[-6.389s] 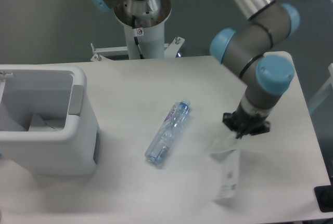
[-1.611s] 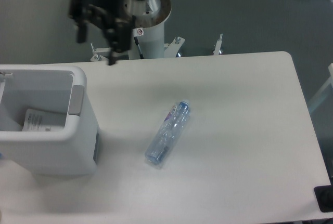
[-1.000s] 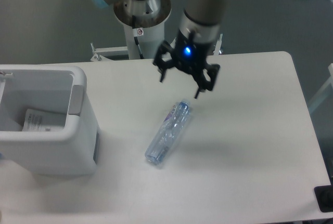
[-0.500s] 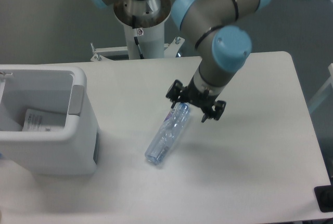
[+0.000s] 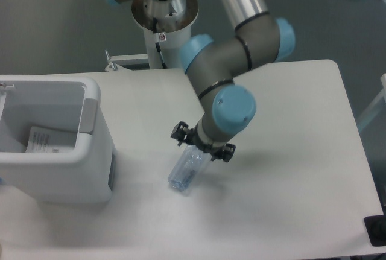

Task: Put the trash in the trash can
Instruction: 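Move the open gripper down over the clear water bottle, then close the gripper around the bottle's cap end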

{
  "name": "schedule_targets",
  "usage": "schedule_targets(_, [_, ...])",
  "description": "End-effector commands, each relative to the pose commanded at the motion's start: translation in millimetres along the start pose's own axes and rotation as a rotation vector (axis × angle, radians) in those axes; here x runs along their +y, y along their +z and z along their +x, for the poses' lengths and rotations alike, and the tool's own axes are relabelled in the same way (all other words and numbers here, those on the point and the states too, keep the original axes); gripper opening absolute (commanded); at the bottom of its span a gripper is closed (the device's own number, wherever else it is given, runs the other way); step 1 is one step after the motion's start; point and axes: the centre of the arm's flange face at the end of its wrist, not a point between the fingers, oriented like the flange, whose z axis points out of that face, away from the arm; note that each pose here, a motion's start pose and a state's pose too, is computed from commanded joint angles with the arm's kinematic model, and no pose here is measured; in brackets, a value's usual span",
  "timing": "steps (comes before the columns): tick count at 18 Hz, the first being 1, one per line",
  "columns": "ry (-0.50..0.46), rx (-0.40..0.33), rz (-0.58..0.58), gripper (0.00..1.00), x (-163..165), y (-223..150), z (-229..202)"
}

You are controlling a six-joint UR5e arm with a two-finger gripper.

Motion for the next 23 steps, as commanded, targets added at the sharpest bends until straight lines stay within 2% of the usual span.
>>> schedule_targets(4, [-0.023,0.002,-0.007,1.00,-6.4,7.0,-0.1])
schedule_targets(9, [-0.029,-0.061,0.033,1.00,-32.1,15.0,-3.6])
schedule_targets(16, [-0.028,-0.087,-0.019,1.00,-56.5,39.0,19.7])
schedule_targets(22, [-0.052,-0.093,-0.011,1.00,-63.2,35.9,25.4])
schedule_targets(23, [-0.052,-0.098,-0.005,0.97,-64.4,32.2,24.6])
